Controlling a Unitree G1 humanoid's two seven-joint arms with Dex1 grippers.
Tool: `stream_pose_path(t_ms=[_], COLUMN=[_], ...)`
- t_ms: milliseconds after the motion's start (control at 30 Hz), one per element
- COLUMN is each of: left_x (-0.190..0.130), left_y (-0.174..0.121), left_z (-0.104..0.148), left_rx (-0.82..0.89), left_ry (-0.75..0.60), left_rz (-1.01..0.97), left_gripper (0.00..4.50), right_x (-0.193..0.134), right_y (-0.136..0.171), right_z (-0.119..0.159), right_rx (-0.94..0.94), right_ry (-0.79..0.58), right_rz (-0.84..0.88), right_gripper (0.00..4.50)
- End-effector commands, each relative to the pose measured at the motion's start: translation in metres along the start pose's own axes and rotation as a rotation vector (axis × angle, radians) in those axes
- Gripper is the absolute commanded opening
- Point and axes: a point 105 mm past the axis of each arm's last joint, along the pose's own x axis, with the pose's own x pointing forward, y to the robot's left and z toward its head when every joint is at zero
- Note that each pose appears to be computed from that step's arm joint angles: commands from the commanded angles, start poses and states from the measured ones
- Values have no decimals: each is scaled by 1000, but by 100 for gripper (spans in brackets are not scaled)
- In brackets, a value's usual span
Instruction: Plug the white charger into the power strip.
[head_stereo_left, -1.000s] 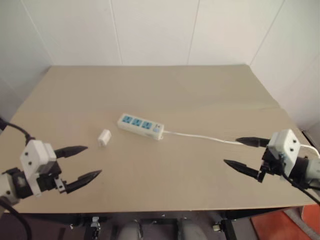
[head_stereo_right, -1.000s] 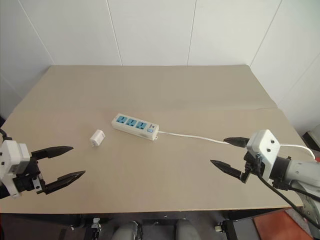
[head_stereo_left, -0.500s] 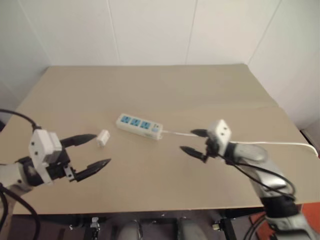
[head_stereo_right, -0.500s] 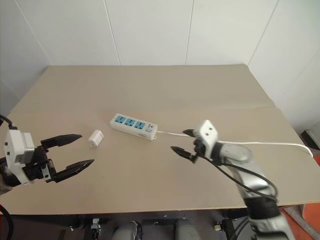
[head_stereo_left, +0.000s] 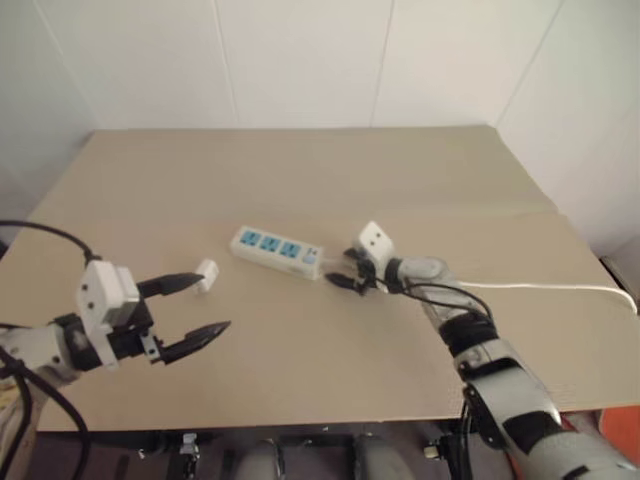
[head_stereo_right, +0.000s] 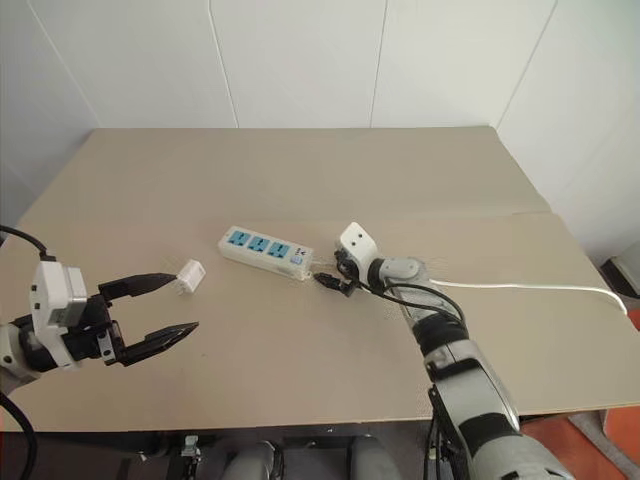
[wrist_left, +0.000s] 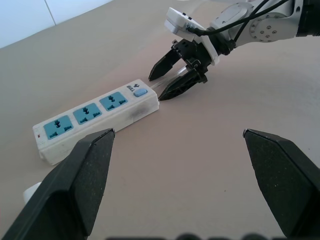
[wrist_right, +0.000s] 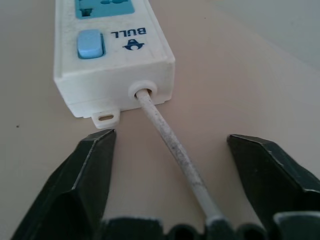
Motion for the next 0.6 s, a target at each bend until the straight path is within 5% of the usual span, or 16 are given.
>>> stream_pose_path(t_ms=[33, 300, 600], left_x=[-2, -3, -3], left_y=[-2, -4, -4], left_z=[7, 6, 4], left_rx=[35, 32, 23], left_ry=[-21, -13, -1], left_rz=[0, 5, -10], left_gripper=[450, 450, 450], right_x=[-1, -23, -83], right_y=[0, 20, 71], right_z=[-6, -9, -14], right_rx=[-5, -70, -129], right_ry=[4, -59, -69], right_rz=[19, 104, 134], right_gripper=[284, 11, 1])
